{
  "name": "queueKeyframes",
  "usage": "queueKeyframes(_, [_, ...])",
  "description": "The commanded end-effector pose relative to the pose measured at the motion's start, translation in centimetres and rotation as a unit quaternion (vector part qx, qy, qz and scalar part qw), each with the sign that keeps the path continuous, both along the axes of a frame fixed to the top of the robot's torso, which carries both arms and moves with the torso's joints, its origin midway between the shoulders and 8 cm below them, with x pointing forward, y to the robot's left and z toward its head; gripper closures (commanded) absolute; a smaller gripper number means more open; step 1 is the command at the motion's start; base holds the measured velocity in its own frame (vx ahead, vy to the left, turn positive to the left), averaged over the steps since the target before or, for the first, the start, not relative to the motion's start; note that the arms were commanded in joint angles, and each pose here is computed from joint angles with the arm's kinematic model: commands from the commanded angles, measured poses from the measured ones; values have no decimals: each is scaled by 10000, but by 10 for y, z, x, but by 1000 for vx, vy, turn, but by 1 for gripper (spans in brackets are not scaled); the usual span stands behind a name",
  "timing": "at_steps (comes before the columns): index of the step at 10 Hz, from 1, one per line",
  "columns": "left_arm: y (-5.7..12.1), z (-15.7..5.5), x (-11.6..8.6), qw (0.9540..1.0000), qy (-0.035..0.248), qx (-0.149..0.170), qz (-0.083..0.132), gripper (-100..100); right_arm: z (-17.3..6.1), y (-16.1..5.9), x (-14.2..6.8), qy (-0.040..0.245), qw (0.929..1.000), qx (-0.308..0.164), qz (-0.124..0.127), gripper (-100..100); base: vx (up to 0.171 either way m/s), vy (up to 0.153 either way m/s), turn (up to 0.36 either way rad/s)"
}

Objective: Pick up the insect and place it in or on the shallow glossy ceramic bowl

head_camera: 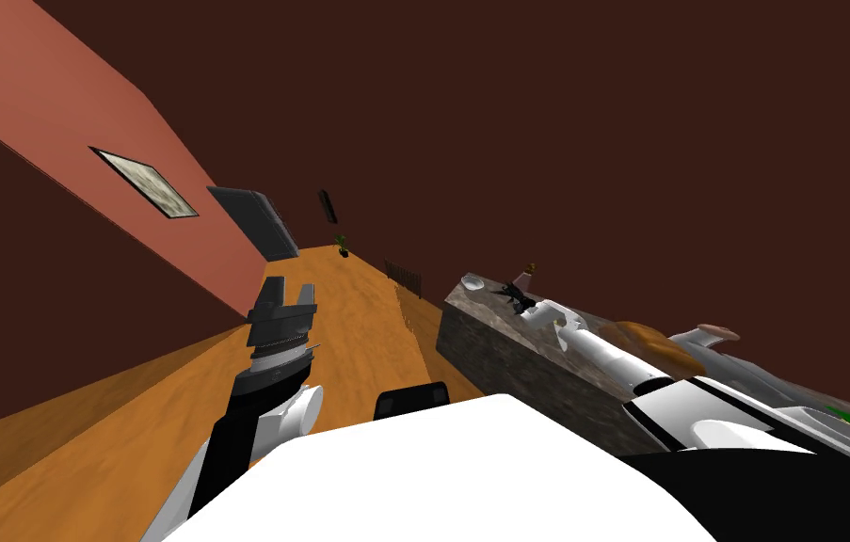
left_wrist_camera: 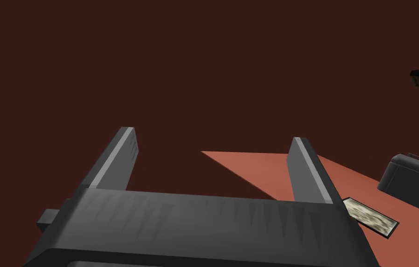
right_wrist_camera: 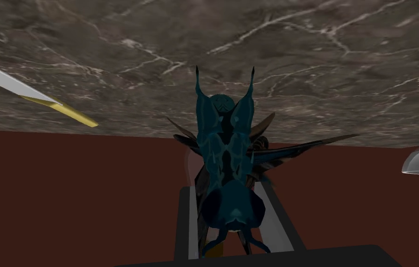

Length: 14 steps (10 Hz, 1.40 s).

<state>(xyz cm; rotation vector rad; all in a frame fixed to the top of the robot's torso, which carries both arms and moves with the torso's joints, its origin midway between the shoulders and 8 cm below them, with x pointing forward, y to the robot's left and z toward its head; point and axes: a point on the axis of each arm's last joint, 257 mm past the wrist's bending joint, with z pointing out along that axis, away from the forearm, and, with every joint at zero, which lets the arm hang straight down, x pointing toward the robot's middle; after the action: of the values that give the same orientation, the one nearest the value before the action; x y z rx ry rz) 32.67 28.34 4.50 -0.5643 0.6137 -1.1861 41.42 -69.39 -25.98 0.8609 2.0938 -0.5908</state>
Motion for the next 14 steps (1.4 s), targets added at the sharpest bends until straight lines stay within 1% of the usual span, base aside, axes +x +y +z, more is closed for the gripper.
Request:
queueKeyframes(1, [0, 0, 0, 10000, 0, 0, 0, 0, 6, -8, -9, 94, 9998, -114, -125, 100, -22, 153, 60])
queueKeyframes(6, [0, 0, 0, 10000, 0, 1, 0, 0, 24, -27, -29, 300, 9979, -400, -423, 100, -3, 107, 51])
queueKeyframes(7, [0, 0, 0, 10000, 0, 1, 0, 0, 29, -32, -36, 373, 9967, -485, -528, 100, 12, 132, 66])
queueKeyframes(9, [0, 0, 0, 10000, 0, 0, 0, 0, 36, -38, -45, 476, 9949, -558, -688, 100, 56, 150, 63])
queueKeyframes(10, [0, 0, 0, 10000, 0, 0, 1, 0, 38, -39, -47, 493, 9946, -537, -736, 100, 86, 94, 18])
queueKeyframes(11, [0, 0, 0, 10000, 1, 1, 1, 0, 42, -37, -42, 459, 9951, -439, -753, 100, 185, 22, -3])
queueKeyframes(13, [0, 0, 0, 10000, 2, 2, 2, 0, 50, -31, -30, 360, 9964, -289, -706, 100, 250, -32, 6])
queueKeyframes(14, [0, 0, 0, 10000, 2, 2, 2, 0, 57, -25, -20, 263, 9974, -175, -640, 100, 246, -34, 12])
